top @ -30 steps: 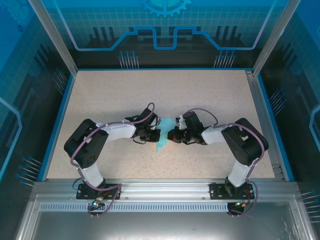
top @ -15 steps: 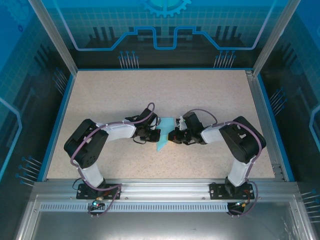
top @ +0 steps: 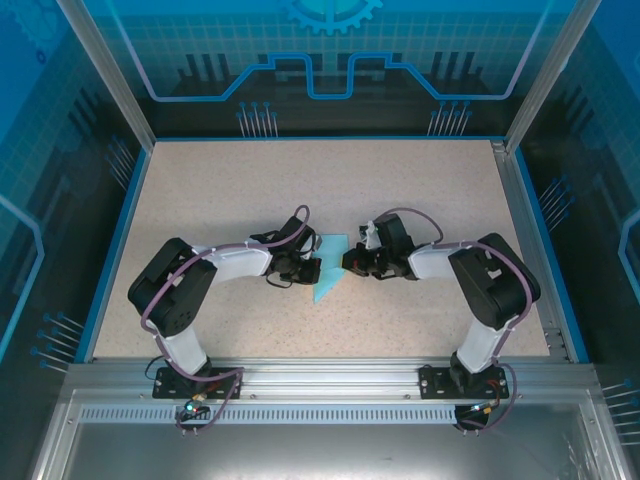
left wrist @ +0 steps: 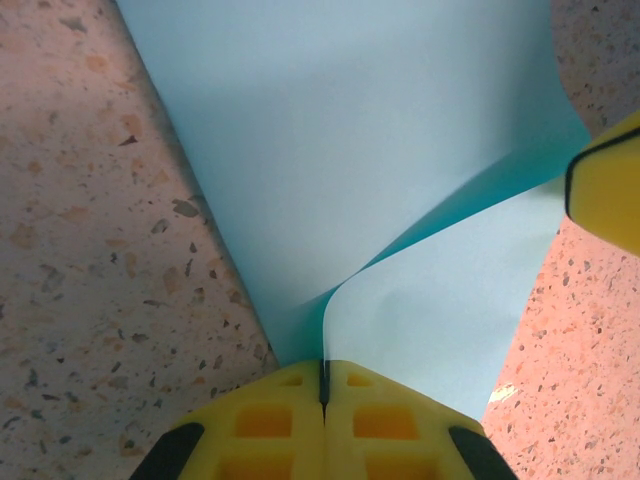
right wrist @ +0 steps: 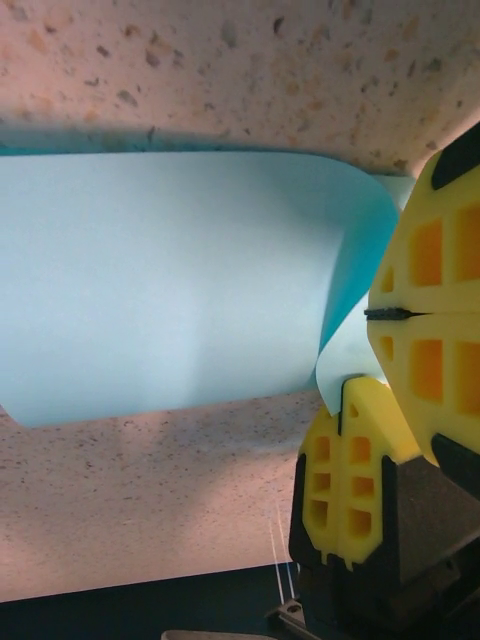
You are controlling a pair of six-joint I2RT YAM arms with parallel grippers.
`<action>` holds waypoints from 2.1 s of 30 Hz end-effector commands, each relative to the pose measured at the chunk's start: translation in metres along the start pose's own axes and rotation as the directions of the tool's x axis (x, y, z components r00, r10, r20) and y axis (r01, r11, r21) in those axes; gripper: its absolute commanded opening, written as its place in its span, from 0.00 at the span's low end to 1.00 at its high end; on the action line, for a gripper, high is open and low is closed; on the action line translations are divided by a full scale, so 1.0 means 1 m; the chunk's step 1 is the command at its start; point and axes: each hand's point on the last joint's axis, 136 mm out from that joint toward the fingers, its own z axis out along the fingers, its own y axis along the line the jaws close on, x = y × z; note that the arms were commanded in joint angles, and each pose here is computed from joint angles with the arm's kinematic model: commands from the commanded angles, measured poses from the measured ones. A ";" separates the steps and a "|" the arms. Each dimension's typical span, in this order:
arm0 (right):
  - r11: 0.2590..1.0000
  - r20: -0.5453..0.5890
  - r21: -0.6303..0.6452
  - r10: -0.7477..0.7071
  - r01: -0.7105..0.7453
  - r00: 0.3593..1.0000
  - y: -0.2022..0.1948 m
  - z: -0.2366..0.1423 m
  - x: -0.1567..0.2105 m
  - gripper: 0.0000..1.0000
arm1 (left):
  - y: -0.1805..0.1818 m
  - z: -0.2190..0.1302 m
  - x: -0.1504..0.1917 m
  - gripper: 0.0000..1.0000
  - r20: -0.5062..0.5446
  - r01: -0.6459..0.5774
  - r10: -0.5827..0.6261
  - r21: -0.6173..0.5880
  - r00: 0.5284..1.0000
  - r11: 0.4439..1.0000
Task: Fold a paper plane with a square sheet of paper (pick it up from the middle)
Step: Third fold the triangle at the center of the table.
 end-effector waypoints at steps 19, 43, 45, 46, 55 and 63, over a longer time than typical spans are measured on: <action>1.000 0.003 0.024 -0.012 0.012 1.000 0.005 -0.015 -0.016 0.00 | 0.009 0.004 0.009 0.00 -0.048 -0.009 0.008 -0.024 0.999 1.000; 0.995 -0.021 0.098 -0.020 0.022 1.000 -0.011 -0.016 -0.010 0.00 | 0.003 -0.001 0.004 0.00 -0.041 -0.017 0.016 -0.012 0.999 1.000; 0.997 -0.018 0.060 -0.053 0.054 0.998 0.007 -0.019 -0.012 0.00 | 0.002 -0.002 0.003 0.00 -0.040 -0.018 0.017 -0.009 0.999 1.000; 0.996 -0.018 0.050 -0.068 0.069 0.997 0.015 -0.018 -0.011 0.00 | 0.002 -0.002 0.002 0.00 -0.039 -0.018 0.017 -0.009 0.999 1.000; 0.998 -0.049 0.021 -0.062 0.063 0.997 0.024 0.001 0.007 0.00 | -0.001 -0.004 -0.001 0.00 -0.033 -0.020 0.020 -0.002 0.999 1.000; 0.997 -0.108 0.080 -0.014 0.022 0.994 -0.007 0.016 0.022 0.00 | -0.001 -0.006 0.000 0.00 -0.031 -0.022 0.022 -0.003 0.999 1.000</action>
